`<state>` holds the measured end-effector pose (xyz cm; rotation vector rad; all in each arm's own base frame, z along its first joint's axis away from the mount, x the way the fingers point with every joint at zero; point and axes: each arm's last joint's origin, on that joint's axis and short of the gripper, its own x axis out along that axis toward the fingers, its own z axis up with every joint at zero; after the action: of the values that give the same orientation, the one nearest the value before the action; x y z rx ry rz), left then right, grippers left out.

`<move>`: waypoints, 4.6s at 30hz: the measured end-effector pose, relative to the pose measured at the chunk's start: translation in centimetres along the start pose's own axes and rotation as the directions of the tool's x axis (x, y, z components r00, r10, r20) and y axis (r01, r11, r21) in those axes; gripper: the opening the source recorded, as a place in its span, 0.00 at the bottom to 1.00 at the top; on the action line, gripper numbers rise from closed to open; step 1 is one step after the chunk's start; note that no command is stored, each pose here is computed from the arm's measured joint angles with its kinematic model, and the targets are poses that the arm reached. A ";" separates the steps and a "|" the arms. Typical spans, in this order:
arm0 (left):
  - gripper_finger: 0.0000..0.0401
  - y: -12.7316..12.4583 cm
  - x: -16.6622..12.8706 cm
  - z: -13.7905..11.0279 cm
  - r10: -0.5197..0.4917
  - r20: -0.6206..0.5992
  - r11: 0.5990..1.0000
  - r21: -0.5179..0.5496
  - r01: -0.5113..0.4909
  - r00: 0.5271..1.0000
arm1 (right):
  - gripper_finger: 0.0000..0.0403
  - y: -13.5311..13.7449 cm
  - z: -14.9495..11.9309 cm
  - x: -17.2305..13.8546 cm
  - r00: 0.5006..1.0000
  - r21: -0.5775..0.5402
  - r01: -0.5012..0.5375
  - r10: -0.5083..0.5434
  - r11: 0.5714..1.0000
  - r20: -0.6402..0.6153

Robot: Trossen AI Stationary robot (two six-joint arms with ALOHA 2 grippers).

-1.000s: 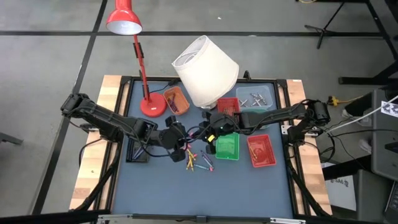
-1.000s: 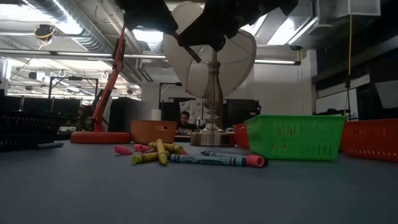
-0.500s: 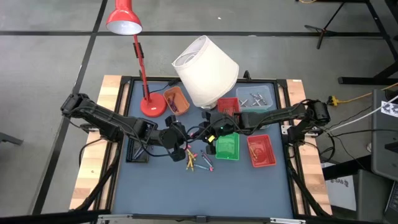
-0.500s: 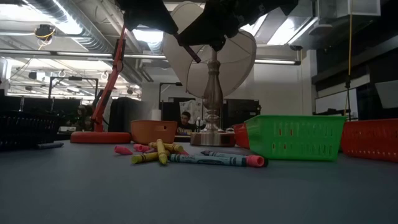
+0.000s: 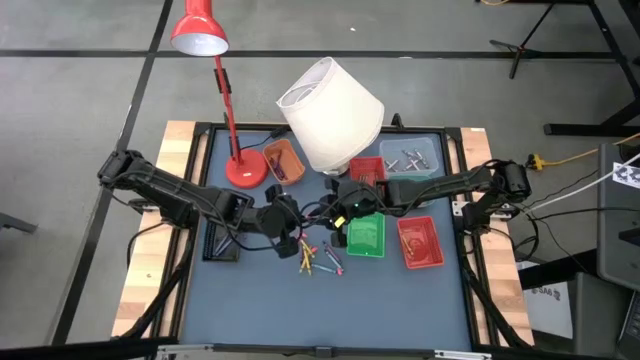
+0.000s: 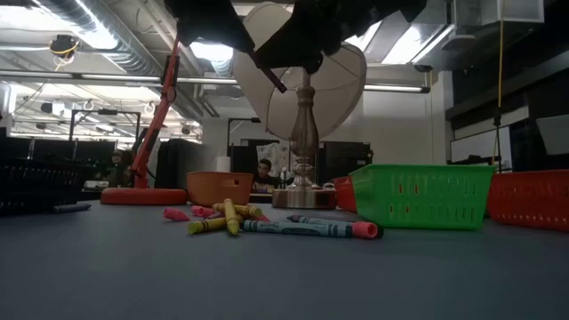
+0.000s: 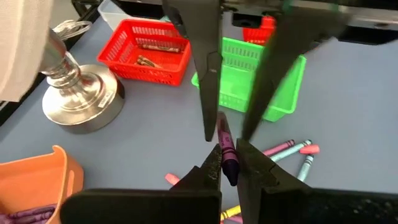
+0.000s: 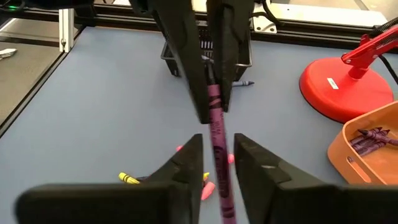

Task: Sort crayons
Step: Put the violet crayon into the orange bin, then put the yellow crayon into the bottom dark orange bin

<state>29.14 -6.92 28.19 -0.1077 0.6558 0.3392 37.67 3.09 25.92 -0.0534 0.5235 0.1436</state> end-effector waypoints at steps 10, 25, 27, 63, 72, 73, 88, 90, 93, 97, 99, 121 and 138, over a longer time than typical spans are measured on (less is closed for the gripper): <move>0.01 2.6 1.0 0.0 0.107 -0.083 0.994 -0.008 -0.108 0.991 | 0.30 0.1 -0.4 -0.3 0.993 0.060 -0.002 0.009 0.998 -0.119; 0.03 11.0 2.8 0.6 0.489 -0.181 0.871 0.059 -0.487 0.853 | 0.30 0.5 -2.1 -0.5 0.963 0.206 0.028 0.029 0.978 -0.269; 0.05 12.1 2.9 0.7 0.511 -0.194 0.858 0.049 -0.511 0.838 | 0.30 0.8 -2.0 -0.5 0.964 0.203 0.020 0.035 0.979 -0.264; 0.12 4.8 1.8 -0.6 -0.103 -0.301 0.995 -0.033 0.098 0.948 | 0.30 6.5 -2.7 -0.8 0.938 0.111 -0.080 0.113 0.991 -0.328; 0.27 -0.7 0.6 -1.1 -0.260 -0.205 0.963 0.017 0.269 0.944 | 0.30 7.0 -3.1 -1.0 0.921 0.111 -0.089 0.124 0.990 -0.370; 0.30 -1.3 0.7 -1.3 -0.272 -0.201 0.959 0.025 0.283 0.941 | 0.30 7.0 -3.1 -1.0 0.921 0.114 -0.090 0.126 0.989 -0.370; 0.35 -7.4 5.4 -6.9 -0.267 -0.357 0.959 -0.010 0.282 0.895 | 0.30 6.9 -3.2 -1.1 0.914 0.141 -0.078 0.127 0.987 -0.386; 0.35 -7.7 6.1 -7.6 -0.247 -0.373 0.966 -0.024 0.257 0.894 | 0.30 6.9 -3.2 -1.1 0.914 0.142 -0.078 0.128 0.987 -0.386; 0.35 -8.1 7.1 -8.7 -0.204 -0.392 0.978 -0.043 0.204 0.897 | 0.30 6.9 -3.2 -1.1 0.914 0.142 -0.078 0.127 0.987 -0.386; 0.35 -8.3 8.2 -9.8 -0.171 -0.420 0.985 -0.103 0.141 0.891 | 0.30 6.9 -3.2 -1.1 0.914 0.141 -0.078 0.128 0.987 -0.386; 0.35 -8.3 8.6 -10.2 -0.160 -0.433 0.984 -0.137 0.110 0.887 | 0.30 6.9 -3.2 -1.1 0.914 0.141 -0.078 0.127 0.987 -0.386; 0.33 -8.5 10.5 -11.6 -0.083 -0.423 0.968 -0.248 -0.027 0.902 | 0.30 6.9 -3.3 -1.1 0.915 0.128 -0.066 0.111 0.990 -0.387; 0.02 -8.3 10.5 -11.7 -0.064 -0.434 0.971 -0.233 -0.044 0.898 | 0.30 6.9 -3.2 -1.1 0.915 0.128 -0.067 0.112 0.990 -0.387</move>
<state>32.97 -14.23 12.44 -0.4276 1.0625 0.3865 34.10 9.49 23.55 0.0534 0.9374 0.1943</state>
